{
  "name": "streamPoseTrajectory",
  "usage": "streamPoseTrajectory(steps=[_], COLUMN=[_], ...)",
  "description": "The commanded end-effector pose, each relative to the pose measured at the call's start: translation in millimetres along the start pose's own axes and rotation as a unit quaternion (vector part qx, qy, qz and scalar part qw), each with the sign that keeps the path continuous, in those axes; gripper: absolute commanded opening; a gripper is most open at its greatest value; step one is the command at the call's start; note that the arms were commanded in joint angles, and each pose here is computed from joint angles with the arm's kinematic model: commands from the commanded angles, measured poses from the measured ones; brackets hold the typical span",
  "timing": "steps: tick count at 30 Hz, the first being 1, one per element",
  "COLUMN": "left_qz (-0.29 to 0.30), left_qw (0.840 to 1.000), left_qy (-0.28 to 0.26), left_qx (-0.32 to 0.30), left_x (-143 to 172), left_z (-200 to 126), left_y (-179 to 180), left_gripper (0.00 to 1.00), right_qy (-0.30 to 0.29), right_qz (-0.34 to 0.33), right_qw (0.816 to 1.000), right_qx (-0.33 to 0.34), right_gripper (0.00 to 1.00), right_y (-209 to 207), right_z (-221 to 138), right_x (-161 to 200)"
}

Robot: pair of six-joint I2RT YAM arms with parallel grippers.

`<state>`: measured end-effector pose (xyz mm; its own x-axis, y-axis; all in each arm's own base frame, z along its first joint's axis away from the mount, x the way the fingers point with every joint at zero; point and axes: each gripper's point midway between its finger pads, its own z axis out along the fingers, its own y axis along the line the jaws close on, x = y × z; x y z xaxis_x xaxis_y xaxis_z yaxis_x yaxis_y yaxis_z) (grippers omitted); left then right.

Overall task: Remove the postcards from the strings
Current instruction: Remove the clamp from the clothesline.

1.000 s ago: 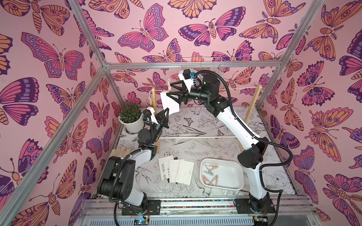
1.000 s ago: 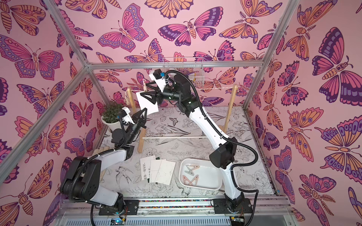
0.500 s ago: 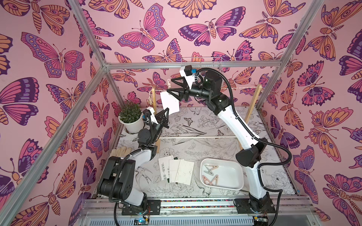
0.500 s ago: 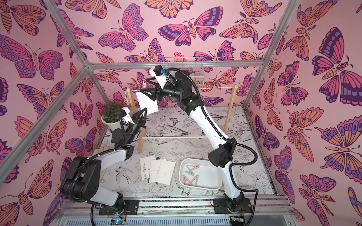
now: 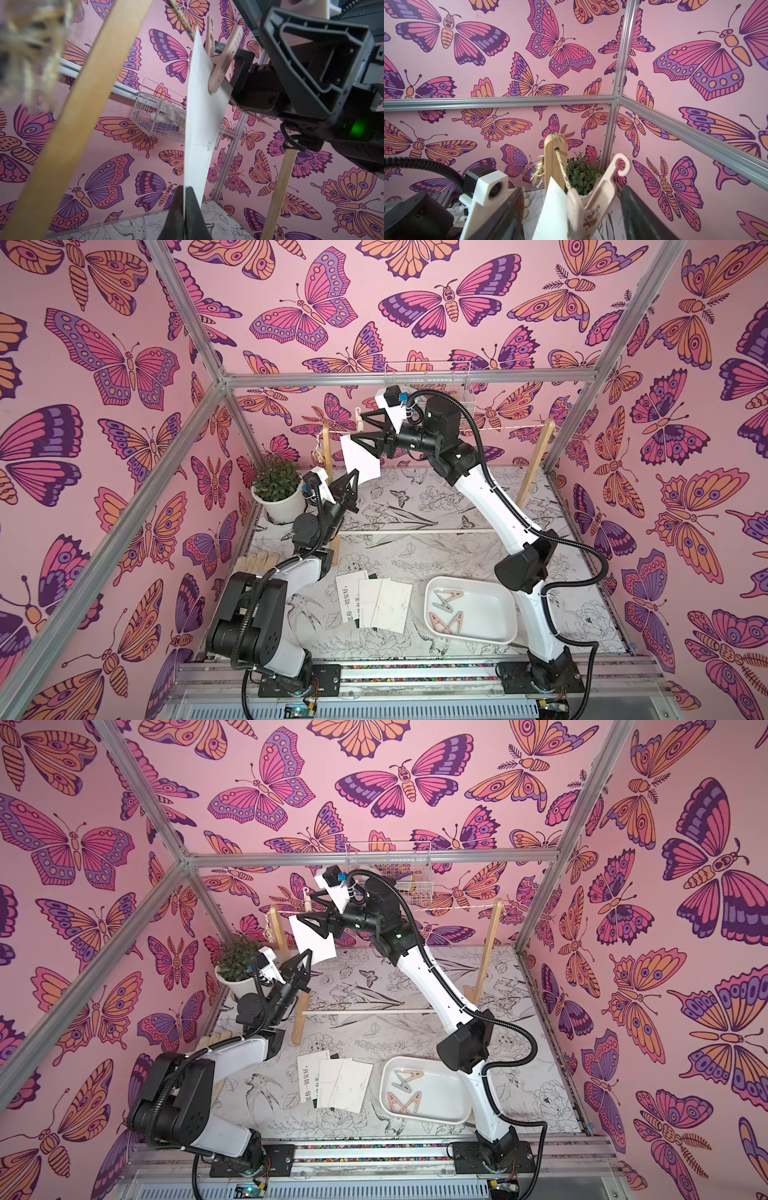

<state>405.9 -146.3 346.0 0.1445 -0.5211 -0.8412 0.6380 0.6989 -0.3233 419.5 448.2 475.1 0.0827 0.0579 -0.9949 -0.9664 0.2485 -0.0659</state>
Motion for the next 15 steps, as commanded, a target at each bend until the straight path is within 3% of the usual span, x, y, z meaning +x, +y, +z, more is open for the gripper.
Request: streamPoseTrajectory(steps=[1,15], left_qz=[0.007,0.009], left_qw=[1.0,1.0], left_qy=[-0.019,-0.021], left_qx=[0.01,0.007], left_x=[-12.1,-12.9], left_z=[-2.8,-2.9], left_y=[-4.8,-4.0], left_gripper=[0.06,0.06], right_qy=[-0.011,-0.007], right_qz=[-0.003,0.002], right_qw=[1.0,0.999], right_qx=[-0.012,-0.036], right_gripper=[0.74,0.71], right_y=[4.6,15.2], right_z=[5.4,10.4], right_x=[-2.5,3.0])
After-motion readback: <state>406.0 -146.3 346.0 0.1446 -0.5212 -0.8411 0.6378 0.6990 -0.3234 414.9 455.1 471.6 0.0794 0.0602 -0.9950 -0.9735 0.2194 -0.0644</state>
